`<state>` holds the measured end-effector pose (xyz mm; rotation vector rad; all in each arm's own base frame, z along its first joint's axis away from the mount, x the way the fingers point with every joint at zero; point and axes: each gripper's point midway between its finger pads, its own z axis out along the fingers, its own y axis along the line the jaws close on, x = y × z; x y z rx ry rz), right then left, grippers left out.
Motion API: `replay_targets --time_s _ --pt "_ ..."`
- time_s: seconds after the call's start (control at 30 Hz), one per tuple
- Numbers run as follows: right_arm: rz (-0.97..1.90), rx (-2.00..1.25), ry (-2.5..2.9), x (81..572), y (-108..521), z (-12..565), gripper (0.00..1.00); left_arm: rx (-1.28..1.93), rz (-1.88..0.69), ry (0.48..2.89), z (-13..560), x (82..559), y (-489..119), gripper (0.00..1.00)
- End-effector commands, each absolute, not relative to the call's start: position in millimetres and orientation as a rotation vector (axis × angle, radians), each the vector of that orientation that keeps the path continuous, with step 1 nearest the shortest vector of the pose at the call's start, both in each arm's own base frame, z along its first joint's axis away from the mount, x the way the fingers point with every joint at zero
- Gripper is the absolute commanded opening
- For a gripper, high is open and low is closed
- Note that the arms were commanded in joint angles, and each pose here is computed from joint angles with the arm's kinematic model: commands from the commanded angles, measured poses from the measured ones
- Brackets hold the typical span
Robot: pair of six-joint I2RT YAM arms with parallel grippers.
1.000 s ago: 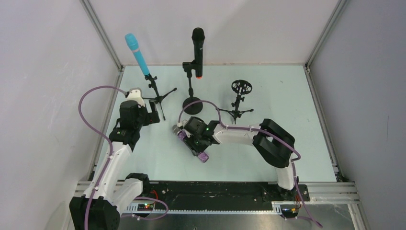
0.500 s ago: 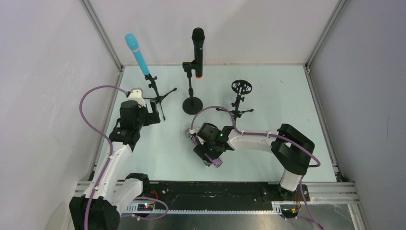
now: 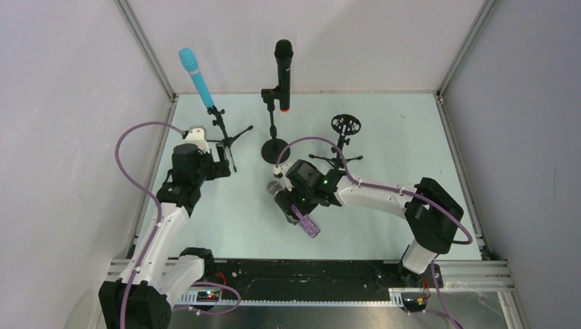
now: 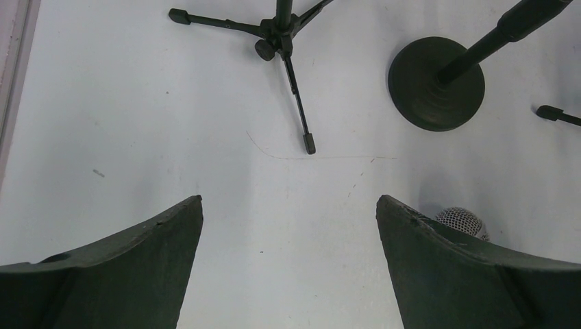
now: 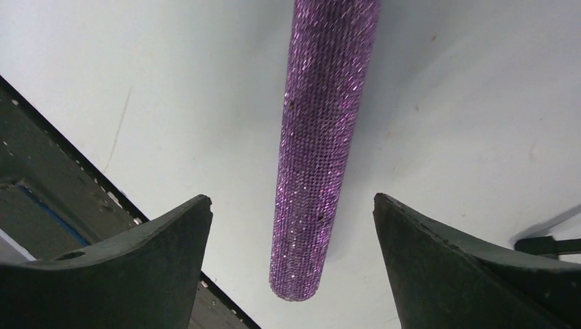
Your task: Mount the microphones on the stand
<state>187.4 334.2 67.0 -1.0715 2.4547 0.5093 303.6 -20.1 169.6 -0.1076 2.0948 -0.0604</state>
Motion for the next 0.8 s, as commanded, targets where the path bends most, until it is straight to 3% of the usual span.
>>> replay_targets --time_s 0.0,0.3,0.77 --pt "0.556 -1.051 2.367 210 355 96 0.92 -0.068 -0.072 2.052 185 309 -24 1.00" --pt "0.473 -1.022 2.383 240 375 103 0.92 -0.061 -0.071 2.054 184 309 -25 1.00" --pt "0.214 -1.039 2.518 243 368 68 0.82 -0.046 -0.071 2.054 184 308 -26 1.00"
